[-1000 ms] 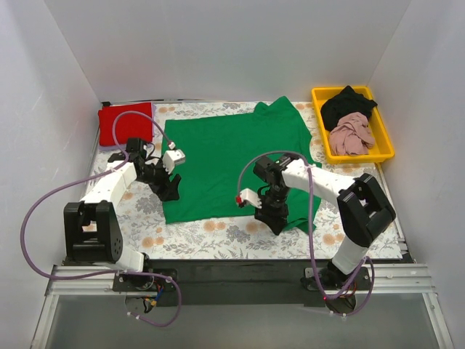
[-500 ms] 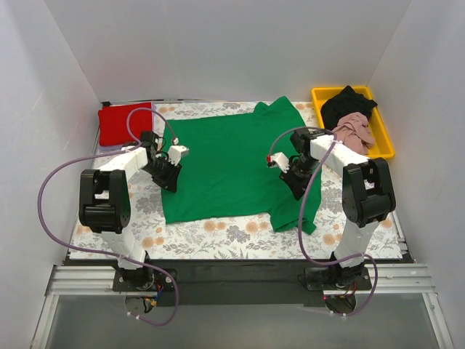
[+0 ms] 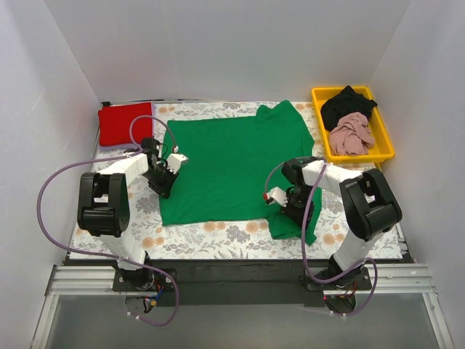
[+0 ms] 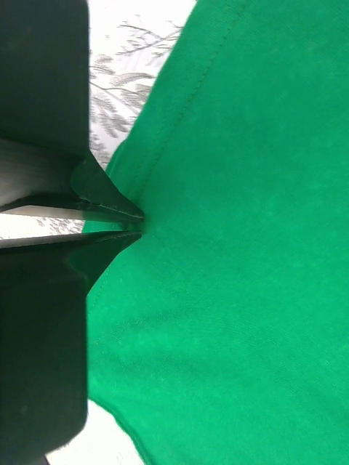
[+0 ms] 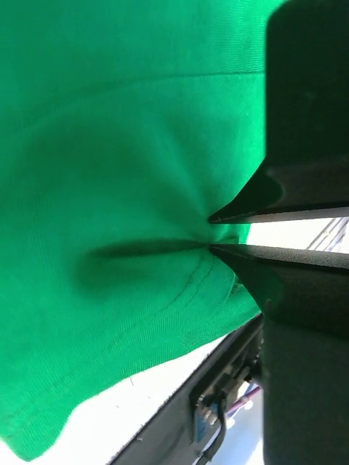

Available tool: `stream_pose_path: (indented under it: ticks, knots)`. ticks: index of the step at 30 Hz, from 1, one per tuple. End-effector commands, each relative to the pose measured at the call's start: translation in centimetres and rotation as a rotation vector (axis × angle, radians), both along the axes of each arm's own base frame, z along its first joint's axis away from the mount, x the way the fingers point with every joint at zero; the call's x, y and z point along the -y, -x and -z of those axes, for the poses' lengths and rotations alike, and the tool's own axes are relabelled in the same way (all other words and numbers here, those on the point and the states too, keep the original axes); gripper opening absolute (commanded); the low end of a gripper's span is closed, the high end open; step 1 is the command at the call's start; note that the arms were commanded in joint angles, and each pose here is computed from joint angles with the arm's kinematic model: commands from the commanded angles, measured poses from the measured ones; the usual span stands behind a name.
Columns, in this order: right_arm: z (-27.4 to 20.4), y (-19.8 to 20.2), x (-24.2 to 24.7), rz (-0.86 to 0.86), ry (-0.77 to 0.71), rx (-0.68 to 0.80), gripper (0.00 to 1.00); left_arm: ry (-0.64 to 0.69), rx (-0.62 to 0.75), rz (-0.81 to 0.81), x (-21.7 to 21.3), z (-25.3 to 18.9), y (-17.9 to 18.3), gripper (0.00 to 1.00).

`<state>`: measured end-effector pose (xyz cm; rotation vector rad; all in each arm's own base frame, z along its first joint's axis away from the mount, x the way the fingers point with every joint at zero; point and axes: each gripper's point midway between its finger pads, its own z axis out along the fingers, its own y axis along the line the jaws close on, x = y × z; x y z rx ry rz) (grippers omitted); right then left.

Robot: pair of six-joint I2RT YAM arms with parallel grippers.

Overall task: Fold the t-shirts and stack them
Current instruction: Flatten the tshirt out

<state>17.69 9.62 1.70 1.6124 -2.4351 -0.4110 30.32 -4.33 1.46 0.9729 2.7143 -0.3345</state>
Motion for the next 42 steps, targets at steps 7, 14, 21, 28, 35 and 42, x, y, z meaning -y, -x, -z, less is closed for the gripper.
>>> stream_pose_path:
  ticks: [7, 14, 21, 28, 35, 42]
  knots:
    - [-0.9, 8.8, -2.2, -0.283, -0.019, -0.074, 0.24, -0.126, -0.103, 0.097, -3.9, 0.3, 5.5, 0.10]
    - [-5.6, 1.2, -2.6, -0.118, -0.096, 0.077, 0.30, -0.131, -0.154, 0.135, -4.2, -1.2, 7.9, 0.08]
    - [-4.7, -5.6, 0.3, 0.082, -0.034, 0.162, 0.30, 0.003, -0.066, 0.038, -1.6, -3.6, 3.9, 0.10]
    - [-2.0, -8.4, 1.0, 0.122, 0.029, 0.179, 0.29, -0.007, -0.091, -0.021, -1.7, -2.0, 2.5, 0.09]
    - [0.3, -5.8, 2.2, 0.108, 0.072, 0.114, 0.29, -0.046, -0.165, -0.045, -2.4, 0.7, 6.3, 0.08]
    - [-0.1, -2.2, 2.6, 0.091, 0.037, 0.070, 0.29, -0.029, -0.210, -0.032, -2.1, 0.7, 10.1, 0.06]
